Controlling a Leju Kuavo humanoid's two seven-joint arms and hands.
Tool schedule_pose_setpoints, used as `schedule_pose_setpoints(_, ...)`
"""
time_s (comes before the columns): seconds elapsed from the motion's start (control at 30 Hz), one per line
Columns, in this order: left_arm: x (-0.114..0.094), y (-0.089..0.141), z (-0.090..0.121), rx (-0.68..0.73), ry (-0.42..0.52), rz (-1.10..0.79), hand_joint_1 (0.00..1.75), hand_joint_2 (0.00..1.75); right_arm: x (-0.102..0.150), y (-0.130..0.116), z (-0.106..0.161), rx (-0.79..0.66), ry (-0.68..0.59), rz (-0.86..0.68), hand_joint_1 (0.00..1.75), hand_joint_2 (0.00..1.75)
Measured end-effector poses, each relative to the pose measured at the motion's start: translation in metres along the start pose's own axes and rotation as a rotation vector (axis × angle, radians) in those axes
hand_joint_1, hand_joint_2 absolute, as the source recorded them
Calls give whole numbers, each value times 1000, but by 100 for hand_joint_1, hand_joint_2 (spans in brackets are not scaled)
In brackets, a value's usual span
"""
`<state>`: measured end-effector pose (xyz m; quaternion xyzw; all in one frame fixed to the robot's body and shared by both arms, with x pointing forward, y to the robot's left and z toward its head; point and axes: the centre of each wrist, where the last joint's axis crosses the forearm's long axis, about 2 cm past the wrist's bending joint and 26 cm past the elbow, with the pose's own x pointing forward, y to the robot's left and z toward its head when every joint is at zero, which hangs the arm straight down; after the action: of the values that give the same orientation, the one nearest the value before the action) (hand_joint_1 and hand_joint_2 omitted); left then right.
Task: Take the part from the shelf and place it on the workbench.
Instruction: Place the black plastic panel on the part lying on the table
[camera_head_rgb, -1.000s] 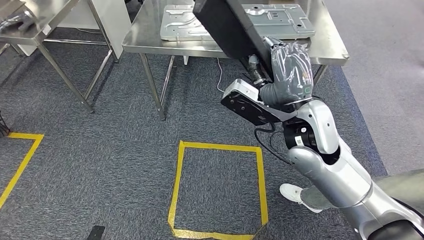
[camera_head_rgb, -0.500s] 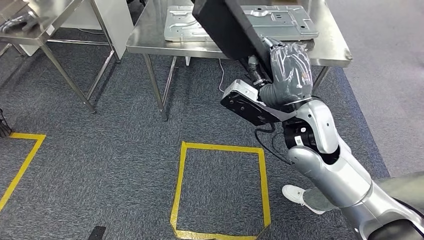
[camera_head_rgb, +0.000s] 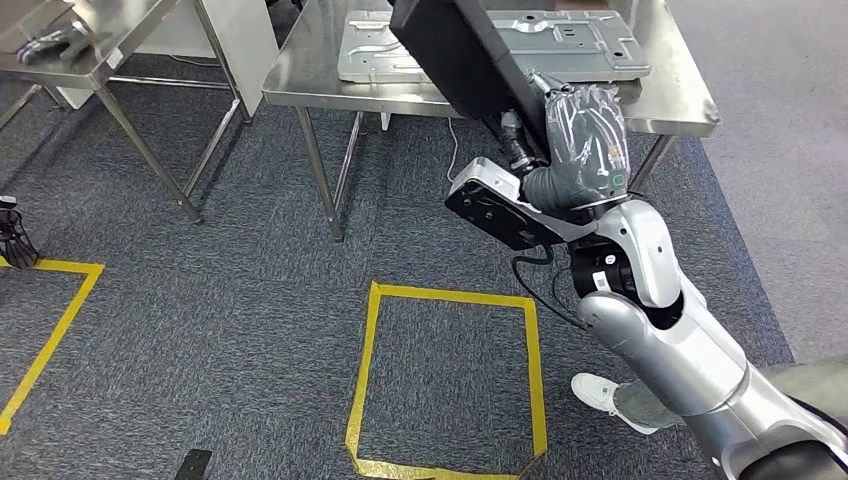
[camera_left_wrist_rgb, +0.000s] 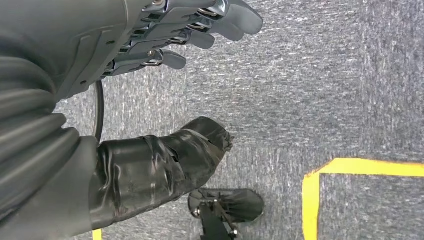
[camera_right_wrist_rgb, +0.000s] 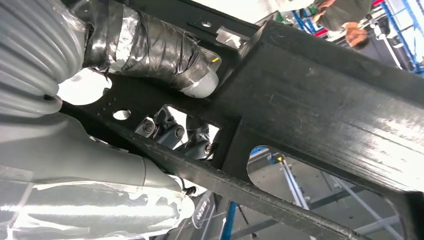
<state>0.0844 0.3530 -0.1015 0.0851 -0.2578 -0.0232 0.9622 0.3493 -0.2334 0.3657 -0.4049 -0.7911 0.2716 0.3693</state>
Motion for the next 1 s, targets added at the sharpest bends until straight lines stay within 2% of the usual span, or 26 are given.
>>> schedule_pose_setpoints(1.0, -1, -1, 0, -49, 2, -6, 0, 175, -10, 3, 8, 7, 27, 26, 175, 175)
